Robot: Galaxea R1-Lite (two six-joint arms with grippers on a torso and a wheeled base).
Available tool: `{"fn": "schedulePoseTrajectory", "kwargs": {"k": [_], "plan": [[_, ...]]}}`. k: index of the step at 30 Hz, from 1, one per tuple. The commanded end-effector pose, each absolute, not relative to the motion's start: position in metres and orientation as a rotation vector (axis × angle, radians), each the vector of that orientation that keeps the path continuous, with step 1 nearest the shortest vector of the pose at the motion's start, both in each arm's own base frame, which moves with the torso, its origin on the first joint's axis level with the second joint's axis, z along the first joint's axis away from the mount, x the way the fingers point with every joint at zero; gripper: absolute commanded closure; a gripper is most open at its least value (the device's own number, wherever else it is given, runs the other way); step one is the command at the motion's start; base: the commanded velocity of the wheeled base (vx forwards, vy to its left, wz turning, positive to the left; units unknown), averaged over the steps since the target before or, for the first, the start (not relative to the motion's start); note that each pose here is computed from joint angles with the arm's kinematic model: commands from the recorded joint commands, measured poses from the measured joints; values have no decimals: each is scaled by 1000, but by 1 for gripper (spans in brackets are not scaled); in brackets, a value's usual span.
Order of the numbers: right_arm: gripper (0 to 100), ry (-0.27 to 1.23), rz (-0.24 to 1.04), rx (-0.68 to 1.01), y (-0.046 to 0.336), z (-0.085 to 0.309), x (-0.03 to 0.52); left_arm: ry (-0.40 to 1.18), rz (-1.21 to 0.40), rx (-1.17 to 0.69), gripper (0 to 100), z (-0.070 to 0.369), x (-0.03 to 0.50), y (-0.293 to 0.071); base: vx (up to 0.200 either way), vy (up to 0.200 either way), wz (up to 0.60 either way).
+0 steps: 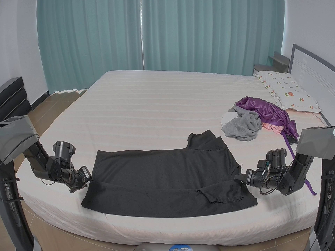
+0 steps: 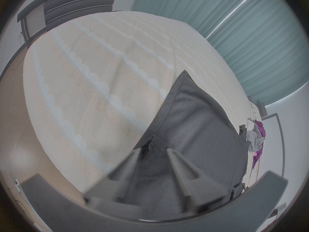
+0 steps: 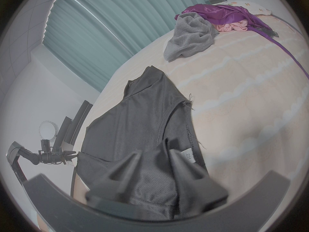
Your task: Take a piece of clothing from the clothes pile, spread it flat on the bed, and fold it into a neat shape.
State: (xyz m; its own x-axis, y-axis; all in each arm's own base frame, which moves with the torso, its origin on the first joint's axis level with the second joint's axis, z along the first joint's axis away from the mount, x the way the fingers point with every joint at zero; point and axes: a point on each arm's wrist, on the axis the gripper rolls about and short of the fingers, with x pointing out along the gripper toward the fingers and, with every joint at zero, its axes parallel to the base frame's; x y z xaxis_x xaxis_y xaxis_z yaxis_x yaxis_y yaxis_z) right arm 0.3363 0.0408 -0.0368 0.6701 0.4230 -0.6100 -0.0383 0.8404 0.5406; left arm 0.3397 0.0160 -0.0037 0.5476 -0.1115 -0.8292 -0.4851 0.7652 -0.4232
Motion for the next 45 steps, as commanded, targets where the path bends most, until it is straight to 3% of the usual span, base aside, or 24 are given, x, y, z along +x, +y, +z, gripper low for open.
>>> {"fn": "schedulePoseTrajectory", "kwargs": {"k": [1,6,18,34,45], "plan": [[0,804,279,525,41,-36,334,987,245,-688,0,-5,339,16,0,0,0],[0,796,272,582,44,-23,327,978,249,-698,0,-1,338,18,0,0,0],[0,766,173,898,40,-7,309,876,286,-828,0,26,343,20,0,0,0],[0,792,158,907,41,-16,309,837,259,-839,0,32,358,21,0,0,0],[0,799,156,907,42,-20,310,755,134,-800,0,13,433,22,0,0,0]]}}
